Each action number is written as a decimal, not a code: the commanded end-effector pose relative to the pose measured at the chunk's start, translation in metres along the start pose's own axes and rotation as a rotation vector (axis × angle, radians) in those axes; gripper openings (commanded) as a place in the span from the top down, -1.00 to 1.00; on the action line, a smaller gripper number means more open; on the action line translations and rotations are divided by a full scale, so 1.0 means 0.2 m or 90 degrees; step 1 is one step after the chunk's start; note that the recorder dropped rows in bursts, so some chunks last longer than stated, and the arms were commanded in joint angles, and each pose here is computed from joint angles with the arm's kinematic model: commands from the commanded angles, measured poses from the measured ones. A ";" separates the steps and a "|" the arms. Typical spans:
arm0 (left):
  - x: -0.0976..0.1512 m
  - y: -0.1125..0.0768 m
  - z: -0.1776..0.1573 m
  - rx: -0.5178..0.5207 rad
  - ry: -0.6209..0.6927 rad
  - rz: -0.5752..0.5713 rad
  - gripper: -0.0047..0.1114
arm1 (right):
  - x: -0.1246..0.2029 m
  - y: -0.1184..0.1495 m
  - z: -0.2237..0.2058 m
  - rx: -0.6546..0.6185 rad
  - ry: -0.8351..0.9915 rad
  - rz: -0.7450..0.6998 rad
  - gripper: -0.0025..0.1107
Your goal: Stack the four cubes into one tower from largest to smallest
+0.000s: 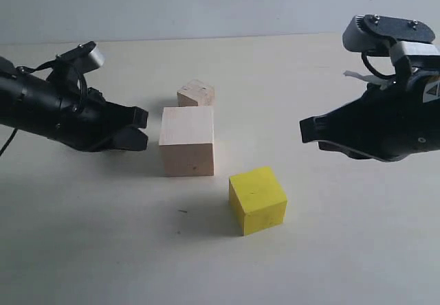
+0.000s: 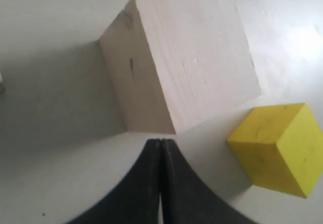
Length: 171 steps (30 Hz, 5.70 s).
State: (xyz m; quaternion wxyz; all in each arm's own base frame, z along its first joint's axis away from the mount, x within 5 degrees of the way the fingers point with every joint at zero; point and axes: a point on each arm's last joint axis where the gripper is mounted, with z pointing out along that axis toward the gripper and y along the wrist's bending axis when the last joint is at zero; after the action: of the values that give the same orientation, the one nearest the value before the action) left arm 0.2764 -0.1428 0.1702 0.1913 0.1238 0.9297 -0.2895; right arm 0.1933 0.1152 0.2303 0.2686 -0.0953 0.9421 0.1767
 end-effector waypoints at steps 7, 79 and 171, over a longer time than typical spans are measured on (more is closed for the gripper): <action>-0.12 0.03 0.10 -0.007 -0.011 0.009 0.92 | 0.01 0.01 0.00 -0.003 0.021 0.001 0.96; -0.13 0.05 0.25 0.072 -0.034 -0.040 0.92 | 0.02 0.01 0.00 -0.004 0.035 0.004 0.96; -0.27 0.07 0.29 0.080 -0.038 -0.031 0.92 | 0.03 0.03 0.00 -0.028 0.056 -0.019 0.96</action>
State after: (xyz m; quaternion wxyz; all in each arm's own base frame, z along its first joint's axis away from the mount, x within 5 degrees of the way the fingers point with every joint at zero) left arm 0.3466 -0.1693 0.1410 0.2030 0.0983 0.9082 -0.3525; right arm 0.1855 0.1181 0.2264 0.2227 -0.1150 0.9493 0.1897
